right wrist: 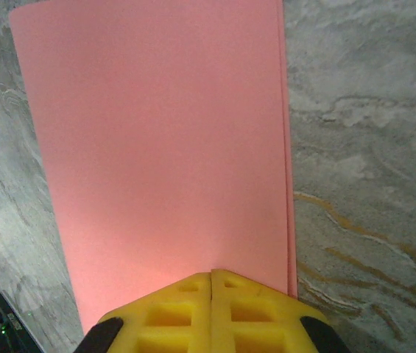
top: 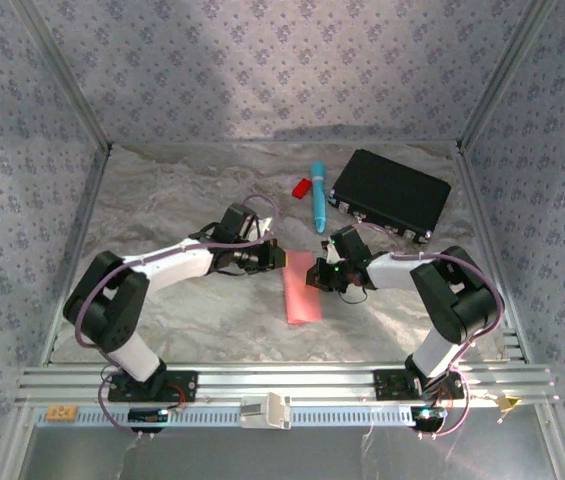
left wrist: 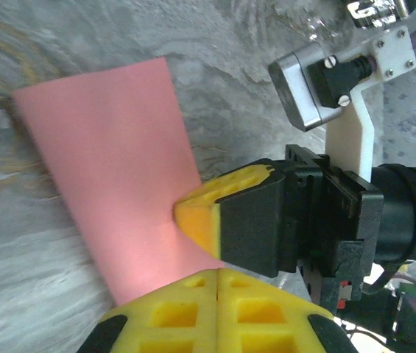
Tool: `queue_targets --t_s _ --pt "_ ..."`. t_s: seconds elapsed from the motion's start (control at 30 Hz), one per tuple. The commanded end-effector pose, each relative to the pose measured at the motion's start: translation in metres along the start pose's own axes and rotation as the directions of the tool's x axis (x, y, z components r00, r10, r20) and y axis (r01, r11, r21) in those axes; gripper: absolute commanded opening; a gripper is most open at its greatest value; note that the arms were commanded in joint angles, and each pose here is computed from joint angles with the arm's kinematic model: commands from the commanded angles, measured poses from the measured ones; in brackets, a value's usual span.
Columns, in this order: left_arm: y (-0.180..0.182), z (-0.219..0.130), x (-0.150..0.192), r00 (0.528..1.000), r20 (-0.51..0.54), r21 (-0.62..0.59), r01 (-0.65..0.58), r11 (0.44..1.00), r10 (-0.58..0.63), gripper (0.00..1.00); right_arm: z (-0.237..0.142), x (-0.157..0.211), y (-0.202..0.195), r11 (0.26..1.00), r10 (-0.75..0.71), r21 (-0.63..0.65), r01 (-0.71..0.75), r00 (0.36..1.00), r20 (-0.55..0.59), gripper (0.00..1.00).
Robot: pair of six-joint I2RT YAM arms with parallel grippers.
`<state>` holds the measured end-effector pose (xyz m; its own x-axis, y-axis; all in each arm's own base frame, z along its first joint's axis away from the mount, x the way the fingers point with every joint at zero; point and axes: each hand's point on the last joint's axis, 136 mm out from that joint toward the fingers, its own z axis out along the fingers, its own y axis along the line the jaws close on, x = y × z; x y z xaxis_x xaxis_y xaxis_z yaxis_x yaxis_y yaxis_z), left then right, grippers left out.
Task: Fold a paper plane with a square sheet of paper (pick it up from the middle)
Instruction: Hold the square sheet of paper at the center of the table, then first fold the square sheet of paper in half at the center of the table.
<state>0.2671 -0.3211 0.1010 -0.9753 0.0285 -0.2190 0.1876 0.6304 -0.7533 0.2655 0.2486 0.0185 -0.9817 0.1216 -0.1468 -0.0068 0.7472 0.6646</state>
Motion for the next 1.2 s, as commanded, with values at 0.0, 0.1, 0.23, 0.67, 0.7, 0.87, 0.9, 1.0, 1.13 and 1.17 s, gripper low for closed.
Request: queue_targets --t_s 0.0,0.1,0.23,0.67,0.7,0.87,0.9,1.0,1.13,1.17 --pt "-0.018 0.007 0.0 0.999 -0.034 0.121 -0.001 0.993 0.005 0.0 0.007 0.027 -0.042 0.985 0.083 0.155 -0.071 0.994 -0.073 0.0" --pt "-0.01 0.018 -0.001 0.998 -0.06 0.138 0.039 0.99 -0.032 0.0 0.006 0.028 -0.045 0.983 0.082 0.168 -0.068 0.994 -0.075 0.0" --pt "0.001 0.027 0.002 0.994 -0.086 0.13 0.076 0.989 -0.065 0.0 0.005 0.027 -0.046 0.983 0.088 0.169 -0.074 0.994 -0.072 0.0" --pt "0.017 0.036 0.009 0.988 -0.129 0.108 0.095 0.99 -0.081 0.0 0.004 0.027 -0.047 0.981 0.091 0.176 -0.078 0.994 -0.068 0.0" --pt "0.019 0.037 0.01 0.988 -0.134 0.102 0.096 0.99 -0.082 0.0 0.004 0.028 -0.047 0.981 0.092 0.176 -0.078 0.993 -0.069 0.0" --pt "0.026 0.043 0.015 0.982 -0.159 0.085 0.113 0.99 -0.098 0.0 0.004 0.029 -0.049 0.98 0.094 0.182 -0.08 0.993 -0.07 0.0" --pt "0.028 0.044 0.015 0.982 -0.161 0.082 0.116 0.99 -0.101 0.0 0.004 0.029 -0.05 0.979 0.095 0.185 -0.081 0.993 -0.068 0.0" --pt "0.031 0.046 0.017 0.98 -0.169 0.075 0.117 0.99 -0.103 0.0 0.004 0.029 -0.05 0.979 0.095 0.185 -0.082 0.993 -0.067 0.0" --pt "0.039 0.047 0.022 0.978 -0.181 0.043 0.112 0.993 -0.102 0.0 0.004 0.029 -0.051 0.979 0.097 0.188 -0.083 0.993 -0.066 0.0" --pt "0.044 0.047 0.025 0.978 -0.188 0.021 0.099 0.995 -0.094 0.0 0.004 0.03 -0.051 0.979 0.098 0.188 -0.084 0.993 -0.066 0.0"
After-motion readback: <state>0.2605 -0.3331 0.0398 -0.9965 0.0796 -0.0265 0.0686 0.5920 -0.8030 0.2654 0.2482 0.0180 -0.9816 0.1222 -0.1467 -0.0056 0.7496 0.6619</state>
